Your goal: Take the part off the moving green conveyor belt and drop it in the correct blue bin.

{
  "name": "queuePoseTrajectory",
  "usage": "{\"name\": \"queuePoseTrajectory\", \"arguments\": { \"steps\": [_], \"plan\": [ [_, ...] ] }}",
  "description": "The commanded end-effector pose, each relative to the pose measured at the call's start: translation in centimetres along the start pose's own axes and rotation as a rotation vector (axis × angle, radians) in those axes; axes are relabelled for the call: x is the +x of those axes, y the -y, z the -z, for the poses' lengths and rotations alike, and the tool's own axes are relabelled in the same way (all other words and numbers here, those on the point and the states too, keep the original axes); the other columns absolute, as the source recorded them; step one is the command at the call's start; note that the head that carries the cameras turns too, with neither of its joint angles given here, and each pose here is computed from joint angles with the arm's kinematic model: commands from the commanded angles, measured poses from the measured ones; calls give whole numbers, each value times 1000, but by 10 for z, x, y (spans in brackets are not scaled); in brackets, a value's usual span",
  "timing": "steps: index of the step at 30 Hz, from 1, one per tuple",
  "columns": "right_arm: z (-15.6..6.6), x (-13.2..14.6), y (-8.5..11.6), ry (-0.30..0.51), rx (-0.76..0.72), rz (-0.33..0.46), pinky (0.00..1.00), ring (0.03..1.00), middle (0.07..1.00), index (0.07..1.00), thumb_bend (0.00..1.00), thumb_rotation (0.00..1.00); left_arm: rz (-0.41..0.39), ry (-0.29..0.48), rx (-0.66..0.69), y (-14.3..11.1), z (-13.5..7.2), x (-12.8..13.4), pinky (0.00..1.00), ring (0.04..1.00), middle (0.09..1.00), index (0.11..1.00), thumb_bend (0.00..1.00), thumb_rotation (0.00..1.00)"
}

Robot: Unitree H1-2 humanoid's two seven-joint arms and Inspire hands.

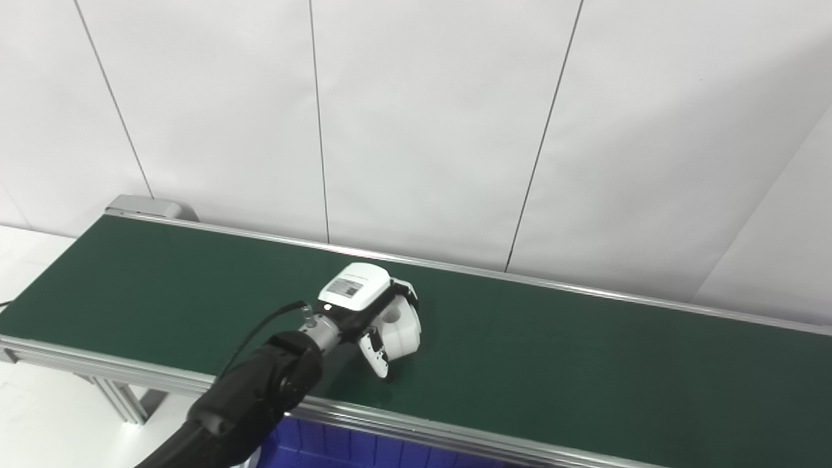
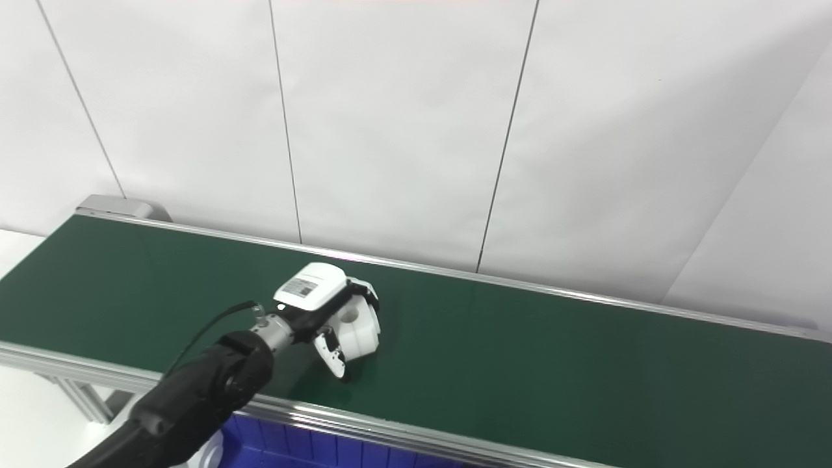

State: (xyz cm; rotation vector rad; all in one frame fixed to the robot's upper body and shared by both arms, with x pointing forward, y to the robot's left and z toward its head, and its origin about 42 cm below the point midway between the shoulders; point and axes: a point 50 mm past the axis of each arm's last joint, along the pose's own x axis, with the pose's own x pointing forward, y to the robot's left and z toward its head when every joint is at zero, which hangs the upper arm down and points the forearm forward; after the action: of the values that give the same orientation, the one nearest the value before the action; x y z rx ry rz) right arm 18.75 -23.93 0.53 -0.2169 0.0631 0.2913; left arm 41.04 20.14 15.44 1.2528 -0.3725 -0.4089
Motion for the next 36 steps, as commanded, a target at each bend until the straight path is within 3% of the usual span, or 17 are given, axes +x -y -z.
{"name": "queuePoseTrajectory", "arguments": {
  "steps": [1,5,10,17,24,31,36],
  "plan": [
    [-16,4,-1,99,-5,8,743,819,892,888,828,1000,-84,51,19,-38,-7,2,391,465,496,484,520,0],
    [-23,4,-1,126,-12,7,752,827,896,889,826,1000,-99,114,19,-61,-34,-34,373,444,490,488,521,0],
    [-30,1,8,149,-19,12,763,826,893,885,850,1000,-80,122,6,-60,-52,-73,327,399,467,505,520,0],
    [-42,5,21,190,-29,18,748,808,880,880,863,1000,2,94,-51,-29,-63,-119,327,385,451,519,518,0],
    [-52,7,24,194,-42,14,740,797,869,880,850,1000,76,24,-92,12,-65,-148,340,396,441,522,517,0],
    [-54,9,23,191,-42,12,738,792,874,877,865,1000,144,14,-77,56,-63,-158,340,388,432,522,517,0],
    [-55,9,21,190,-42,15,737,791,876,875,874,1000,200,30,-59,71,-61,-160,345,397,454,514,519,0]
  ]
}}
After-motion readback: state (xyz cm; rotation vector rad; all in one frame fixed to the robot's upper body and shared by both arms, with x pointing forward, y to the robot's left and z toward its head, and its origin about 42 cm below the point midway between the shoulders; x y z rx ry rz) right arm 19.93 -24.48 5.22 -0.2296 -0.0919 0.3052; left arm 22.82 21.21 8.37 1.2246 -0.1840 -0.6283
